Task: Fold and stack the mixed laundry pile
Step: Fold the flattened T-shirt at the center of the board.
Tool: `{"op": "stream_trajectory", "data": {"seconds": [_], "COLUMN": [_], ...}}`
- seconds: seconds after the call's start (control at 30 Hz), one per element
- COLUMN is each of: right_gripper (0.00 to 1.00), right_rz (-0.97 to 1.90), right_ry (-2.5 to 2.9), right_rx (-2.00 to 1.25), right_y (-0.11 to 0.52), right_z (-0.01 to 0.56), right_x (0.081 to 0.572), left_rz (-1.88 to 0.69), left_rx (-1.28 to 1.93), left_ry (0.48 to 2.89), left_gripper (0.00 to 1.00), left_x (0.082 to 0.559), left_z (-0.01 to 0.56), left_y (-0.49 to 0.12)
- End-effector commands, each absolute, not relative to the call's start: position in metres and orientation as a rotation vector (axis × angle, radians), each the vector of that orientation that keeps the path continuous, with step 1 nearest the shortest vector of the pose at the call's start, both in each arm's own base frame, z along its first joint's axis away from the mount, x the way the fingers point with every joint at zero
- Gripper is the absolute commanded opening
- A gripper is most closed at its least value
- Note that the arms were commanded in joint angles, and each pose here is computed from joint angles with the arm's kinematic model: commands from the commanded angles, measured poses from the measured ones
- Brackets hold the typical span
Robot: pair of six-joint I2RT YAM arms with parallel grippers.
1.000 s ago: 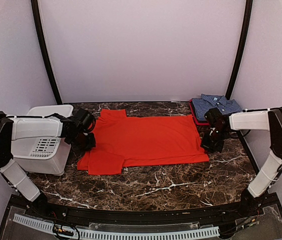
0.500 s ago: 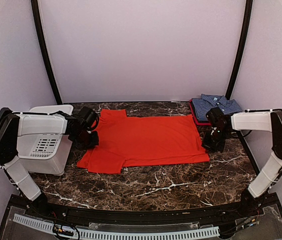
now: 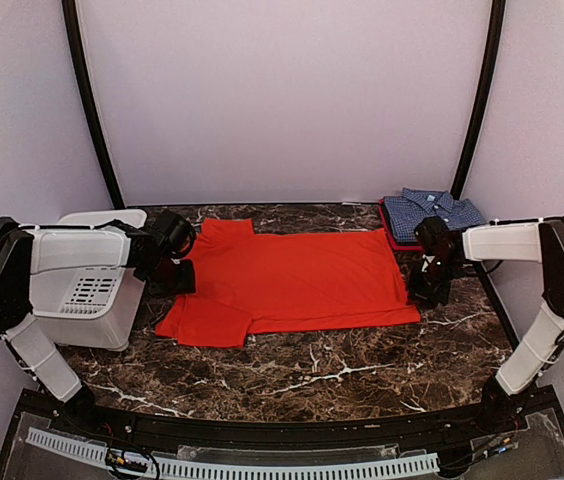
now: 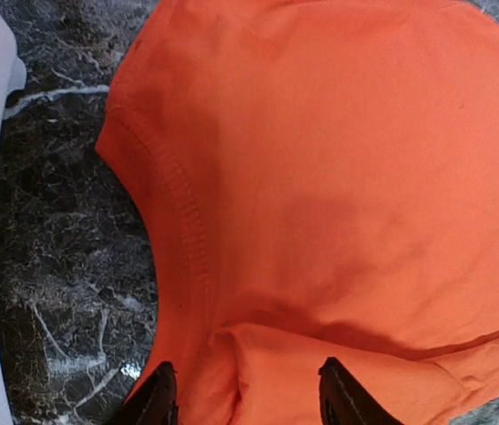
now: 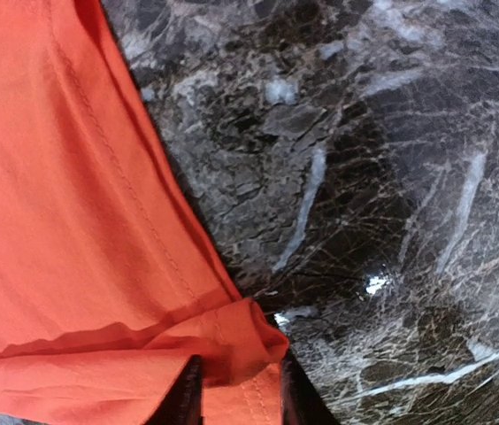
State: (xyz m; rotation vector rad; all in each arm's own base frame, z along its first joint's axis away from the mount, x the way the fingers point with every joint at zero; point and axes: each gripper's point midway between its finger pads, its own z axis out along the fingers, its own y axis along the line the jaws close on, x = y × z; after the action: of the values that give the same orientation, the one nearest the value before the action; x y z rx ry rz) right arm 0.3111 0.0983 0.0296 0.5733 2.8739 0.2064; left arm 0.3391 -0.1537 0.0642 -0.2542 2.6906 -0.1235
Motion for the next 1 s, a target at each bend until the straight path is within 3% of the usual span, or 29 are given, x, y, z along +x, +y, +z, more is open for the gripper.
{"op": "stream_trajectory", "data": {"seconds": [0.0, 0.1, 0.27, 0.53, 0.8, 0.97], "right_gripper": [0.44, 0.57, 0.68, 0.60, 0.54, 0.52], "right_rz": [0.341, 0.411, 0.538, 0.902, 1.132, 1.186], "right_ry": [2.768, 2.706, 2.658, 2.614, 2.628, 2.649], "right_rx": [0.461, 0.386, 0.230, -0.151, -0.424, -0.525], "right_y": [0.109, 0.115, 0.132, 0.248, 0.374, 0.419], "right_z": [0.067, 0.087, 0.114, 0.137, 0.123, 0.104], "right_x": [0.324, 0.326, 0.326, 0.295, 0.252, 0.232], "left_rz": [-0.228, -0.289, -0.403, -0.471, -0.511, -0.512], "left_rx": [-0.200, -0.184, -0.188, -0.313, -0.345, -0.325], "left_ry": [2.586, 2.595, 2.667, 2.819, 2.853, 2.855], "left_gripper": [0.57, 0.59, 0.59, 0.45, 0.33, 0.32], "left_x": [0.334, 0.316, 0.282, 0.216, 0.213, 0.219], "left_z": [0.120, 0.130, 0.122, 0.075, 0.049, 0.041], "left_y": [-0.153, -0.153, -0.155, -0.146, -0.153, -0.158]}}
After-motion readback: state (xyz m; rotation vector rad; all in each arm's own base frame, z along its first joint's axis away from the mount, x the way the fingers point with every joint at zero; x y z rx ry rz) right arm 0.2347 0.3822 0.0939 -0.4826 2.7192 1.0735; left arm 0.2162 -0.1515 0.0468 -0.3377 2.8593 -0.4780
